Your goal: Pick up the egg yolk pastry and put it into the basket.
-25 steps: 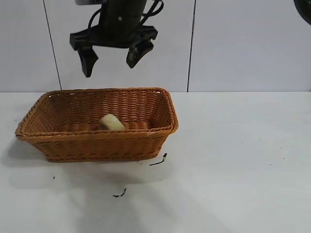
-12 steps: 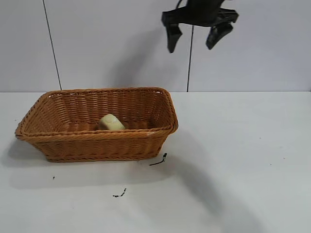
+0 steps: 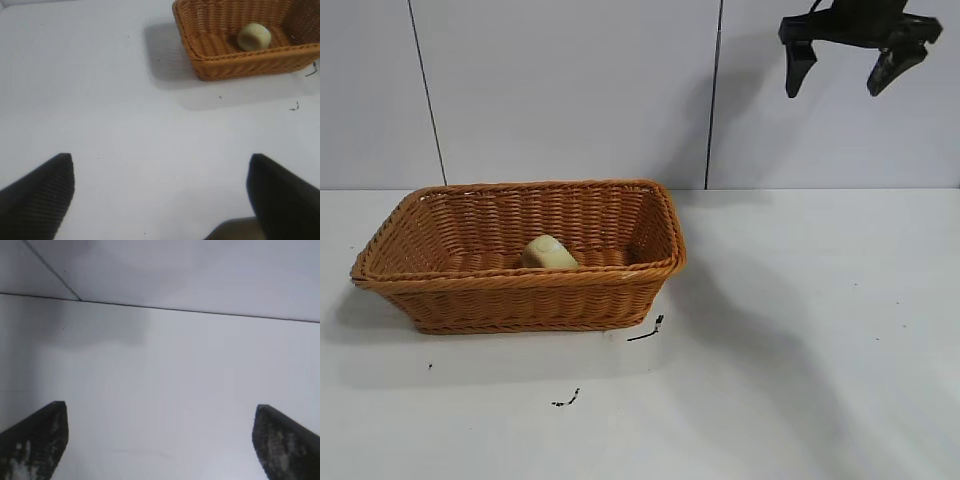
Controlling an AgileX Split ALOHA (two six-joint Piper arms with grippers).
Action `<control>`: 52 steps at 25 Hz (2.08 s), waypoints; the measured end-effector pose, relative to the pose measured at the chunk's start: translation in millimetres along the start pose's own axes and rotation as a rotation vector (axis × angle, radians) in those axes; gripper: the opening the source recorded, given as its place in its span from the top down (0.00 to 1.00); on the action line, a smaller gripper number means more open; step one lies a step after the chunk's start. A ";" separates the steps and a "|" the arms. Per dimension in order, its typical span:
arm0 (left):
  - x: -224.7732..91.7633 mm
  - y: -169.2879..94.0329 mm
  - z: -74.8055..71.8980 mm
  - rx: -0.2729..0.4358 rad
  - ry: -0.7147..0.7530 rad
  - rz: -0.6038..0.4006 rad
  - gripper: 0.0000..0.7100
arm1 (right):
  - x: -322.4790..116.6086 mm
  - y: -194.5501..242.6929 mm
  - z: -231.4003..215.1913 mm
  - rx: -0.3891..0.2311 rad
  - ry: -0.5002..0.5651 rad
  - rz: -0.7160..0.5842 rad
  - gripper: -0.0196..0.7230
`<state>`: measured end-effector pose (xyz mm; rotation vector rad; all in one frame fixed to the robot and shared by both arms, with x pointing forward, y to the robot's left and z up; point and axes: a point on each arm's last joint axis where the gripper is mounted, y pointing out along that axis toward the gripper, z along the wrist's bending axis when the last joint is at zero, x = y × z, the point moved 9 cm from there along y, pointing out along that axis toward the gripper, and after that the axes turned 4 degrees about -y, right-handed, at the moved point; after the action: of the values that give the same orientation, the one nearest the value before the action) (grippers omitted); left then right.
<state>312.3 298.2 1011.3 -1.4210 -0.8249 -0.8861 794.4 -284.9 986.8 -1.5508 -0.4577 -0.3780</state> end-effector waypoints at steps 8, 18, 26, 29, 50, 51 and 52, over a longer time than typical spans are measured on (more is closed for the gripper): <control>0.0 0.0 0.0 0.000 0.000 0.000 0.02 | -54.2 -65.8 -6.6 0.001 0.007 0.097 0.04; 0.0 0.0 0.0 0.000 0.000 0.000 0.02 | -199.0 -162.1 -3.4 -0.001 0.002 0.204 0.04; 0.0 0.0 0.0 0.000 0.000 0.000 0.02 | -309.6 -204.8 -2.1 -0.015 -0.003 0.167 0.04; 0.0 0.0 0.0 0.000 0.000 0.000 0.02 | -344.5 -213.3 -0.8 -0.016 -0.006 0.121 0.04; 0.0 0.0 0.0 0.000 0.000 0.000 0.02 | -398.9 -264.4 8.8 -0.015 -0.048 -0.589 0.04; 0.0 0.0 0.0 0.000 0.000 0.000 0.02 | -398.9 -264.4 8.8 -0.015 -0.048 -0.589 0.04; 0.0 0.0 0.0 0.000 0.000 0.000 0.02 | -398.9 -264.5 8.8 -0.015 -0.048 -0.590 0.04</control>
<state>312.3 298.2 1011.3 -1.4210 -0.8249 -0.8861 316.5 -295.7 1012.5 -1.4200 -0.9546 -0.7975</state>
